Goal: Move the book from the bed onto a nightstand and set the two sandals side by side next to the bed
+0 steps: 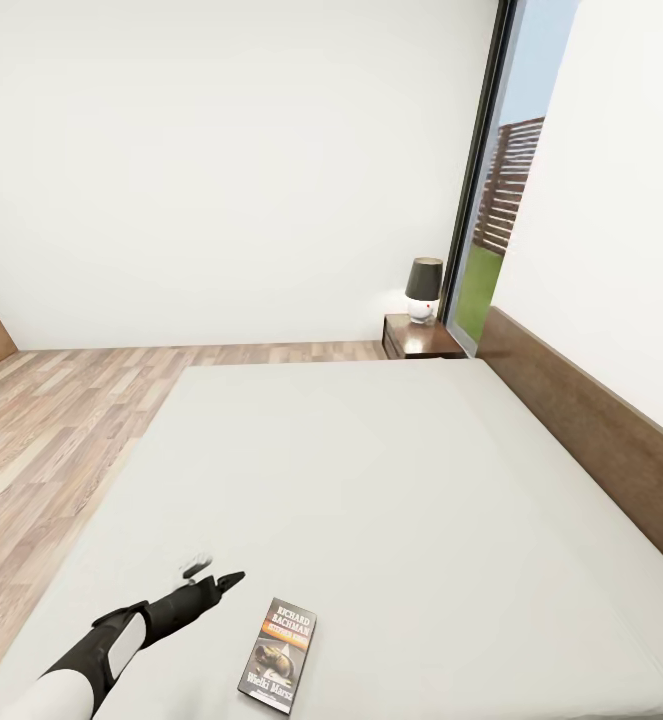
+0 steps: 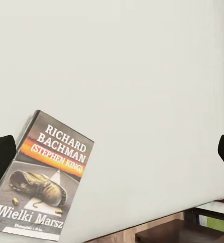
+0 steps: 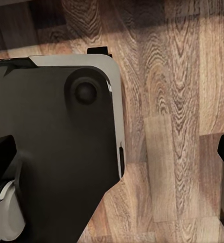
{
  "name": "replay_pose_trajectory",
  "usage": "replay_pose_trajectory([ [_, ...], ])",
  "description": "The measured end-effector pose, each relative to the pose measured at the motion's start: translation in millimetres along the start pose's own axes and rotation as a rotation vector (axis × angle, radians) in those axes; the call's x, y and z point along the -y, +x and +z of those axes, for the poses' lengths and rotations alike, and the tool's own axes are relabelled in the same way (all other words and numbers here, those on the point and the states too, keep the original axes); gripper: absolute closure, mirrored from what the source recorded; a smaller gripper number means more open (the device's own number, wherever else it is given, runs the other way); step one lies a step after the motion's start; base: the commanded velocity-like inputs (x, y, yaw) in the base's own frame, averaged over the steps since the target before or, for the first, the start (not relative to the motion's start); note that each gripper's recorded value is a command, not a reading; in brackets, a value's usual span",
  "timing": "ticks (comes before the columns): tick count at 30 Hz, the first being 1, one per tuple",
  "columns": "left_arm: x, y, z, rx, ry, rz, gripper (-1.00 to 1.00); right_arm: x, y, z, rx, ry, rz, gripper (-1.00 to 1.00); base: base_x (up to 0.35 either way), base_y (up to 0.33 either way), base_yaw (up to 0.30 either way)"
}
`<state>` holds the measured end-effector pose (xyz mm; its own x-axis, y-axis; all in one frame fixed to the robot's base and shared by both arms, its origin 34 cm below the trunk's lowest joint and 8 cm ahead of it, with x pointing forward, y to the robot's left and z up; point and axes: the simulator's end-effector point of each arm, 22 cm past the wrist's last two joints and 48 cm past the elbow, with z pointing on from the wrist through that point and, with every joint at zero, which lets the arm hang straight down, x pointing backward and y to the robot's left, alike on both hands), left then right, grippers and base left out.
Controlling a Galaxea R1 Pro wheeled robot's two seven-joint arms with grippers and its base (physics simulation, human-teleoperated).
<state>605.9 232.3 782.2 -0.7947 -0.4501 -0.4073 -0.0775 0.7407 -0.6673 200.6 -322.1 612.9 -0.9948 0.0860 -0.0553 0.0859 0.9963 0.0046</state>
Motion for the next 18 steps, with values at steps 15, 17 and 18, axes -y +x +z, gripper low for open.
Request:
replay_pose_trajectory([
  [15, 6.1, -1.2, -0.2, 0.002, 0.027, -0.008, -1.00, -0.2, 0.0, 0.0, 0.000, 0.000, 0.000, -1.00, 0.000, 0.000, 0.000],
  [17, 6.1, -1.0, -0.2, 0.002, 0.028, -0.009, -1.00, -0.2, 0.0, 0.0, 0.000, 0.000, 0.000, -1.00, 0.000, 0.000, 0.000],
  [18, 6.2, -1.1, -0.2, 0.002, 0.028, -0.009, -1.00, -0.2, 0.0, 0.0, 0.000, 0.000, 0.000, -1.00, 0.000, 0.000, 0.000],
])
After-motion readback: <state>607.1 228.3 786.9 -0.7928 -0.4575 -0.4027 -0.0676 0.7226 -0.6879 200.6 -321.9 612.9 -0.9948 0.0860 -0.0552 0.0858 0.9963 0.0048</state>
